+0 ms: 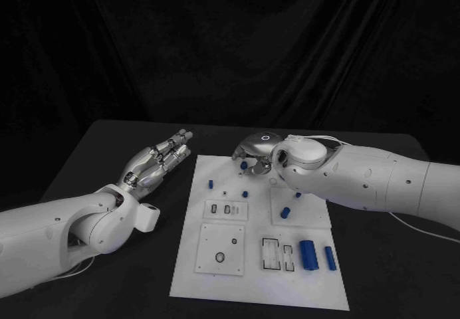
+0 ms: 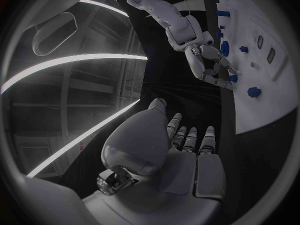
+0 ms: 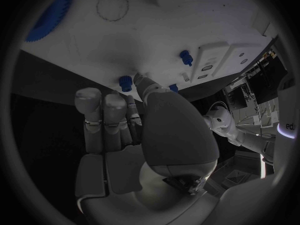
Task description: Assemble the parts on the task board
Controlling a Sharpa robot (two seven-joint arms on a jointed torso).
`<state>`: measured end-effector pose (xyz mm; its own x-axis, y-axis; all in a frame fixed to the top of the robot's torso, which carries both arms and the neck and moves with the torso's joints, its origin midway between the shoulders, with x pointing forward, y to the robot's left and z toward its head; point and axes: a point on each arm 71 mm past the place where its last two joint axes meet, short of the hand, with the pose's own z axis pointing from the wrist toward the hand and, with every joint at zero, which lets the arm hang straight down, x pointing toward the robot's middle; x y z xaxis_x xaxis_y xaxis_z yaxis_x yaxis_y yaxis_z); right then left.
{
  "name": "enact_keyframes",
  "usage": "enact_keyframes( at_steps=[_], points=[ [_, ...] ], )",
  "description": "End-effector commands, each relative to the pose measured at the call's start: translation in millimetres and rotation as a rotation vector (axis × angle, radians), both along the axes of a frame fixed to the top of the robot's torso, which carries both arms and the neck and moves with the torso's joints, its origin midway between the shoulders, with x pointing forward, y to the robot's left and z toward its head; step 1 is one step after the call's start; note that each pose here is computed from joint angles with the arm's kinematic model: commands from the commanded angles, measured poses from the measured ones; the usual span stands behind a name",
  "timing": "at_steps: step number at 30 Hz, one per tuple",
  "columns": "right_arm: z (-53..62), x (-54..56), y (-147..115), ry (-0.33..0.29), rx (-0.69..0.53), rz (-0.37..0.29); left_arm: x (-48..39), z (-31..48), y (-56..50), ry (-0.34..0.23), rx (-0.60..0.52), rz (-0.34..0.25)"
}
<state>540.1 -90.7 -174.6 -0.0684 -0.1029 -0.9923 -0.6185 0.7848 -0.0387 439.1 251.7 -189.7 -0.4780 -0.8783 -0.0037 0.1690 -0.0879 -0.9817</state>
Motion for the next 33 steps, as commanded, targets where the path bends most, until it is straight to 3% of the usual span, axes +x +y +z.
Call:
enact_keyframes(
  at_steps=[1,6,10,15,19,24,29,33],
  points=[
    [0.0,2.6,-6,-0.017,0.007,-0.047,-0.9,7.9,-1.0,-0.084,-0.049,-0.016],
    [6.6,4.6,-18,-0.070,0.056,-0.060,-0.2,7.5,-0.2,-0.081,-0.047,-0.015],
    [19.5,3.2,-28,-0.105,0.085,-0.065,0.1,7.3,1.3,-0.081,-0.045,-0.013],
    [45.7,-8.5,-54,-0.128,0.099,-0.078,-0.1,7.1,5.7,-0.078,-0.042,-0.006],
    [56.0,-18.1,-77,-0.113,0.085,-0.104,0.6,6.7,7.9,-0.076,-0.038,-0.002],
    [53.4,-24.0,-104,-0.057,0.059,-0.158,2.5,5.8,7.7,-0.074,-0.037,-0.004],
    [37.6,-27.3,-135,0.054,0.049,-0.261,3.9,4.9,7.5,-0.070,-0.036,-0.009],
    [27.6,-29.1,-148,0.097,0.039,-0.314,4.3,4.5,7.3,-0.067,-0.036,-0.011]
  ],
)
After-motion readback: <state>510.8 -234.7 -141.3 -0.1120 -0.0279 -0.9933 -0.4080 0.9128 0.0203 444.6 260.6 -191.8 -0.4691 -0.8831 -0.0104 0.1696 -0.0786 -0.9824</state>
